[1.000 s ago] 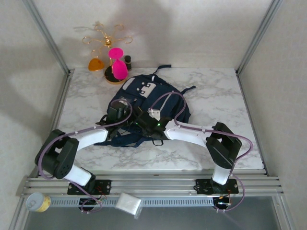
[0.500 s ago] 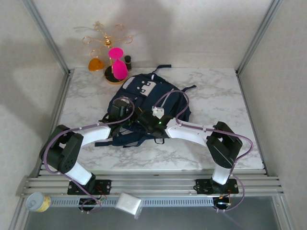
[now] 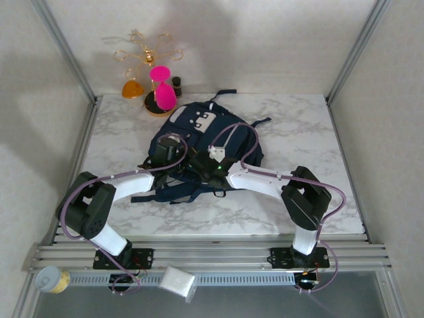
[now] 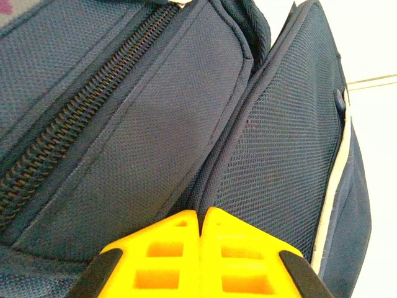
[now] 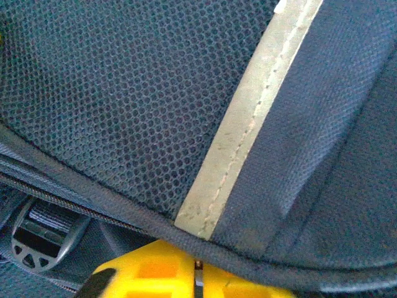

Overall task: Pack the student bag
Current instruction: Zip the student bag at the center of the table.

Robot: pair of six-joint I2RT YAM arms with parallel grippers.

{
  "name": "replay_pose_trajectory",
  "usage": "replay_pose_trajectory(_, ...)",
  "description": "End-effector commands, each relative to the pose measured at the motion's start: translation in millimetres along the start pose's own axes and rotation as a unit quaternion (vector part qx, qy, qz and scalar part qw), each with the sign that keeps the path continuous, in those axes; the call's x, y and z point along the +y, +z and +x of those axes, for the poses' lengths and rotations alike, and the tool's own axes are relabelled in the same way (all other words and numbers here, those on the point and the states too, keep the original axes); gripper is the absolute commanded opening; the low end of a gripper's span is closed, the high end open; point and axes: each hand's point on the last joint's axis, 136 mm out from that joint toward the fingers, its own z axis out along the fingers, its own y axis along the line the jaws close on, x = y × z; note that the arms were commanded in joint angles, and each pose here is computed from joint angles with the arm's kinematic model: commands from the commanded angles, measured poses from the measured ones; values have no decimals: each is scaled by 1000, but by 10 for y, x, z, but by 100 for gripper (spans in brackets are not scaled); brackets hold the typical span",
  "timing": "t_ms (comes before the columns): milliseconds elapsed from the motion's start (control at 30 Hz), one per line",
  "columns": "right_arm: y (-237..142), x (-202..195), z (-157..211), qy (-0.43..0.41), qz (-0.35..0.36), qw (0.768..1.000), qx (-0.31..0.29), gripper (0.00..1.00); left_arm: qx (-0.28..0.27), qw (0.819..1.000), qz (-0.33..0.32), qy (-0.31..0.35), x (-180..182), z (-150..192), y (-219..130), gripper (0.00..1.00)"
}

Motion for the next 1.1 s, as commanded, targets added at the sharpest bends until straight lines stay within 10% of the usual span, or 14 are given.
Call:
replay_pose_trajectory(0, -160, -98, -111, -21, 4, 1000, -9, 0, -34, 998, -38, 23, 58, -230, 6, 0)
replay_pose_trajectory(400, -413, -214, 33, -97, -83, 991, 50, 0, -66, 992, -86, 65, 167, -771, -271, 0)
replay_pose_trajectory(667, -491, 151, -35, -101, -169, 979, 49, 0, -8, 998, 51, -33, -412, -88, -605, 44)
replay_pose_trajectory(1067, -458, 143, -29, -99, -194, 975, 37, 0, -19, 972, 86, -217, -398, 347, -537, 47)
